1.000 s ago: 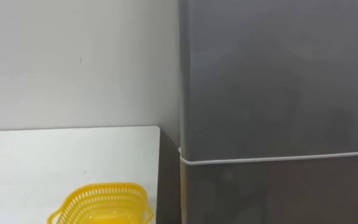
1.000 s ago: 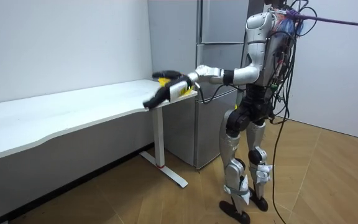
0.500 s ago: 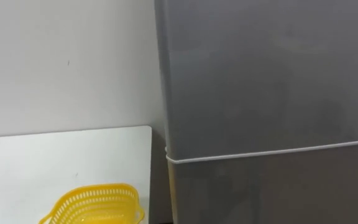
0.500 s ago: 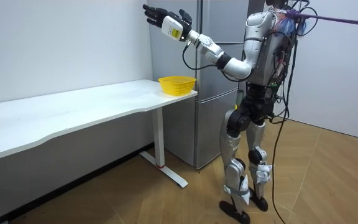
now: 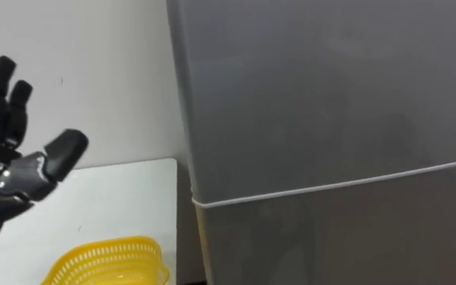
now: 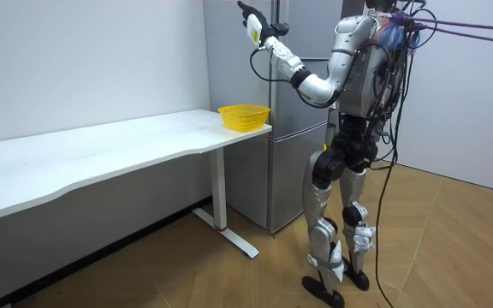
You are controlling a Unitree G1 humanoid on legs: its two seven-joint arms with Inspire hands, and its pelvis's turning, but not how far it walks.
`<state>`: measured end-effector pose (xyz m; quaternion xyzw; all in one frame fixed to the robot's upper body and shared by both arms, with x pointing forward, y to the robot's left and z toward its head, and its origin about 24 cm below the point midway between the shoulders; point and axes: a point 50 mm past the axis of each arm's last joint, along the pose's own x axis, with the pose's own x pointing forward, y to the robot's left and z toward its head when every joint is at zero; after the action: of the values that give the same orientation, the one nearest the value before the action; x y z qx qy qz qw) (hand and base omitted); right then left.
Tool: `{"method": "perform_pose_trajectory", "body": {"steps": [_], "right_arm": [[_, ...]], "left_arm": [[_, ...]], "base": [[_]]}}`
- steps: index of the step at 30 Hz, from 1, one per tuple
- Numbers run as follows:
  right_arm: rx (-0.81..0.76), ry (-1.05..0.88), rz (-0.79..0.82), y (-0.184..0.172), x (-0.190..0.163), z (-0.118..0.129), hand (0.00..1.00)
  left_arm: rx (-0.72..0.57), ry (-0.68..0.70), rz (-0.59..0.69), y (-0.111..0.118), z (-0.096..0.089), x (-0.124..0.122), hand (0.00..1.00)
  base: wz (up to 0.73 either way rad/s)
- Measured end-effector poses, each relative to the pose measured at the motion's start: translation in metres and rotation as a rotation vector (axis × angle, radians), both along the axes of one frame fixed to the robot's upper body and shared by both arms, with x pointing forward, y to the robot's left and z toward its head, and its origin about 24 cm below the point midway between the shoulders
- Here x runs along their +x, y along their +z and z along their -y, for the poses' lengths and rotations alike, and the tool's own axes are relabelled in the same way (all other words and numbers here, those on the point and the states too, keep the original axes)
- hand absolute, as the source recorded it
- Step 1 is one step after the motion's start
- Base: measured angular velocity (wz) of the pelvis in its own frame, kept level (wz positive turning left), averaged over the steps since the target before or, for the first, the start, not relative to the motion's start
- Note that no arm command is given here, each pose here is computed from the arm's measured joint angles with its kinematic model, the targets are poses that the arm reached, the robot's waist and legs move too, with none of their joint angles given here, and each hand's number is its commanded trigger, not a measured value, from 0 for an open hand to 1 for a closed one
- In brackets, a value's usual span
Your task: Retrieve from the upper fridge
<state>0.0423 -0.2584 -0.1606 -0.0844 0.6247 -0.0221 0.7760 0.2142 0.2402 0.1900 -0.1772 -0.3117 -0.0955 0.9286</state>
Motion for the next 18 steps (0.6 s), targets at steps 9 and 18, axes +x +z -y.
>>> {"method": "perform_pose_trajectory", "body": {"steps": [9, 18], "right_arm": [[-0.009, 0.011, -0.010, 0.001, 0.001, 0.005, 0.00], [-0.009, 0.024, -0.004, 0.001, 0.005, 0.003, 0.00]], "left_arm": [[0.056, -0.112, 0.026, -0.001, 0.011, 0.001, 0.00], [0.104, -0.247, 0.037, -0.005, 0.030, 0.003, 0.00]], "base": [[-0.02], [0.00]]}}
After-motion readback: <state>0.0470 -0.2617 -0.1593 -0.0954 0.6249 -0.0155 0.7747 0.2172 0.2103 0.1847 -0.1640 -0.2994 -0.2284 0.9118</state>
